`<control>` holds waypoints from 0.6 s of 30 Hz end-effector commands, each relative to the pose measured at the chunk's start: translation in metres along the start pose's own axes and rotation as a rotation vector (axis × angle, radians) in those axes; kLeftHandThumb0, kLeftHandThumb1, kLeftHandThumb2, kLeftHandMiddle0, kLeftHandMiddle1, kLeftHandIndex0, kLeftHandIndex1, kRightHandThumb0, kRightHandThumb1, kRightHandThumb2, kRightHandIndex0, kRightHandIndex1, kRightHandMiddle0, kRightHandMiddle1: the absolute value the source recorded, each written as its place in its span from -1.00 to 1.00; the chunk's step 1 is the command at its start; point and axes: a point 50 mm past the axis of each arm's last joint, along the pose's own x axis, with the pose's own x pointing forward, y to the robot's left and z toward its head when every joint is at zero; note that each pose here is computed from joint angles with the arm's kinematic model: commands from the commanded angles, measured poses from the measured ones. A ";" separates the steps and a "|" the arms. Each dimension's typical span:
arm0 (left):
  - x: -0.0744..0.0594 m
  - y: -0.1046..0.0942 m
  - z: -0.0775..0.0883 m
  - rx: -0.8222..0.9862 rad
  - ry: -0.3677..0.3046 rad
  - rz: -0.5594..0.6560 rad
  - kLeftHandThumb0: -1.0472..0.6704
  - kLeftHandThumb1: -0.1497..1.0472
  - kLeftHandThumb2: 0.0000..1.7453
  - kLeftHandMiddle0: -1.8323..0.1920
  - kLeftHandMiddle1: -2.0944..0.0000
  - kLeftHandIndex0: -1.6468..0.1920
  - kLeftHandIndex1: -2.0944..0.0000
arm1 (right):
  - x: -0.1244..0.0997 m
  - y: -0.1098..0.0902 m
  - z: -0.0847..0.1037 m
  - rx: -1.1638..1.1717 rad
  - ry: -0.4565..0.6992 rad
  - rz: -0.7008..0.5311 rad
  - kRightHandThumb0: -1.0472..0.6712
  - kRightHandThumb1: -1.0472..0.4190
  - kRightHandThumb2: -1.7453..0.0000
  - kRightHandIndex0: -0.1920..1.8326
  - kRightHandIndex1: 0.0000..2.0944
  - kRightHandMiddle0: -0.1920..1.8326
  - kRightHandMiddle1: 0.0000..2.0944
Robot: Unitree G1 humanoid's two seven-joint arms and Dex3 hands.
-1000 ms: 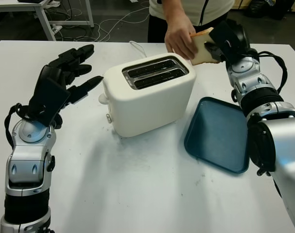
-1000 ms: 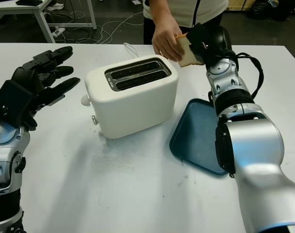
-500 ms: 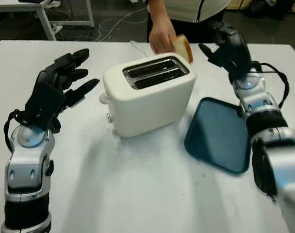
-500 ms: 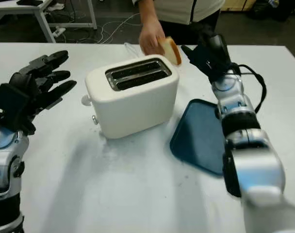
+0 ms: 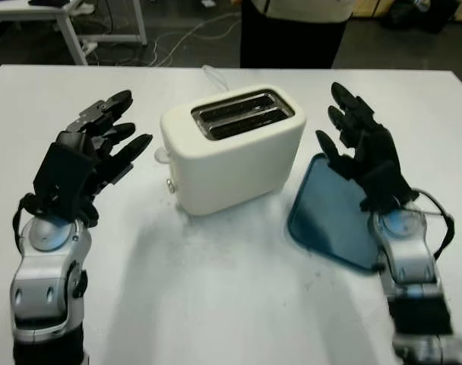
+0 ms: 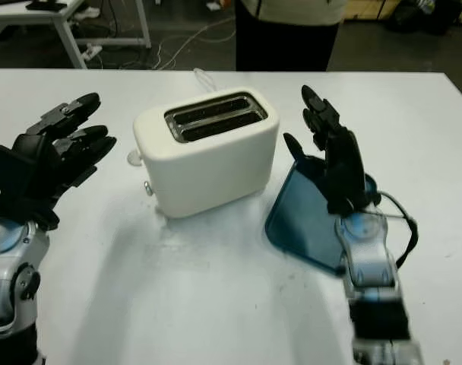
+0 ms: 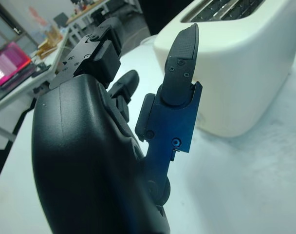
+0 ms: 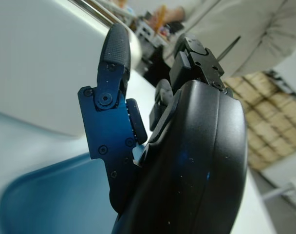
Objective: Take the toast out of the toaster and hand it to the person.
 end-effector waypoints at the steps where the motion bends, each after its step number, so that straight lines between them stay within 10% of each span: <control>1: -0.006 -0.002 -0.002 -0.019 0.004 0.016 -0.30 0.79 -0.88 0.70 0.30 0.32 1.00 | -0.014 0.007 0.000 0.050 0.012 0.008 -0.57 -0.83 0.31 -0.65 -0.99 -0.66 -1.00; 18: -0.043 -0.028 -0.055 -0.215 -0.042 0.096 -0.45 0.79 -0.75 0.81 0.25 0.44 1.00 | -0.048 0.066 -0.028 0.254 0.127 -0.009 -0.49 -0.83 0.22 -0.73 -1.00 -0.74 -1.00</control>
